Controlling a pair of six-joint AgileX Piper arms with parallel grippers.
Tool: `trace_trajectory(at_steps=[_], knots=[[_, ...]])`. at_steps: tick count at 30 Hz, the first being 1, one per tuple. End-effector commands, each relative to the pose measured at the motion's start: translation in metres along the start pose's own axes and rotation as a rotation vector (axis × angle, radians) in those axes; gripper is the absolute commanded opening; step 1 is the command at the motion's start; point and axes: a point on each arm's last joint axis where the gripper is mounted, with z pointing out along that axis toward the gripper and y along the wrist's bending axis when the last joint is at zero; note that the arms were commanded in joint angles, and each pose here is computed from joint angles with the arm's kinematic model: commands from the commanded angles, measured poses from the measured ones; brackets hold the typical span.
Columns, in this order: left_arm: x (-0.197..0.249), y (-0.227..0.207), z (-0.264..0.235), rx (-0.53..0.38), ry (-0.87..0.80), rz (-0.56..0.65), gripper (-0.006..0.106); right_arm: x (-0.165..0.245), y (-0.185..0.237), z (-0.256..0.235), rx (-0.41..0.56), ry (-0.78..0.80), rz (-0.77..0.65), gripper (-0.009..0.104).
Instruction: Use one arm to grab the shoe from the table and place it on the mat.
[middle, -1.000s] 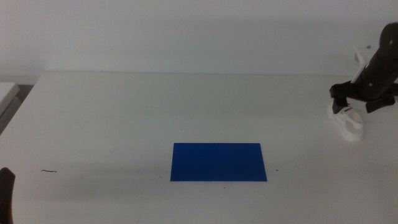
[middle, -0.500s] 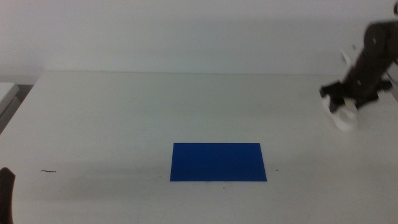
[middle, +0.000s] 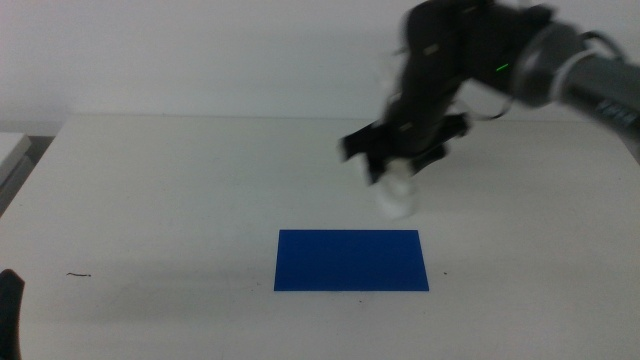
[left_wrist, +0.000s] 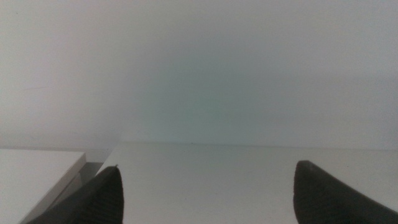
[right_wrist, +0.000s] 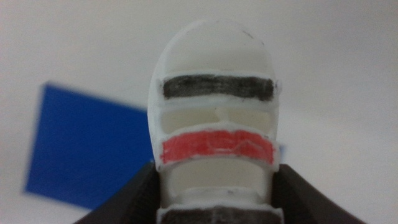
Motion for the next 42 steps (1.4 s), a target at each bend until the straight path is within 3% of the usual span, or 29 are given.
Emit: trace_trajectory(at_steps=[1, 6, 13, 15, 20, 23, 42], knots=[[-0.001, 0.0, 0.0, 0.001, -0.015, -0.001, 0.094, 0.008, 0.027, -0.003, 0.009, -0.003, -0.029, 0.019], [-0.001, 0.0, 0.0, 0.001, -0.015, -0.001, 0.094, 0.022, 0.058, 0.007, 0.032, 0.046, -0.057, 0.019], [-0.001, 0.0, 0.0, 0.001, -0.015, -0.001, 0.094, 0.024, 0.066, 0.029, 0.072, 0.049, -0.131, 0.019], [-0.001, 0.0, 0.0, 0.001, -0.015, -0.001, 0.094, 0.019, 0.067, 0.03, 0.06, 0.008, -0.241, 0.019], [-0.001, 0.0, 0.0, 0.001, -0.015, -0.001, 0.094, 0.02, 0.077, 0.032, -0.032, -0.007, -0.869, 0.018], [-0.001, 0.0, 0.0, 0.001, -0.015, -0.001, 0.094, 0.025, 0.08, 0.034, -0.086, 0.02, -1.116, 0.018], [-0.001, 0.0, 0.0, 0.001, -0.015, -0.001, 0.094, 0.028, 0.071, 0.067, -0.087, 0.118, -1.145, 0.021]])
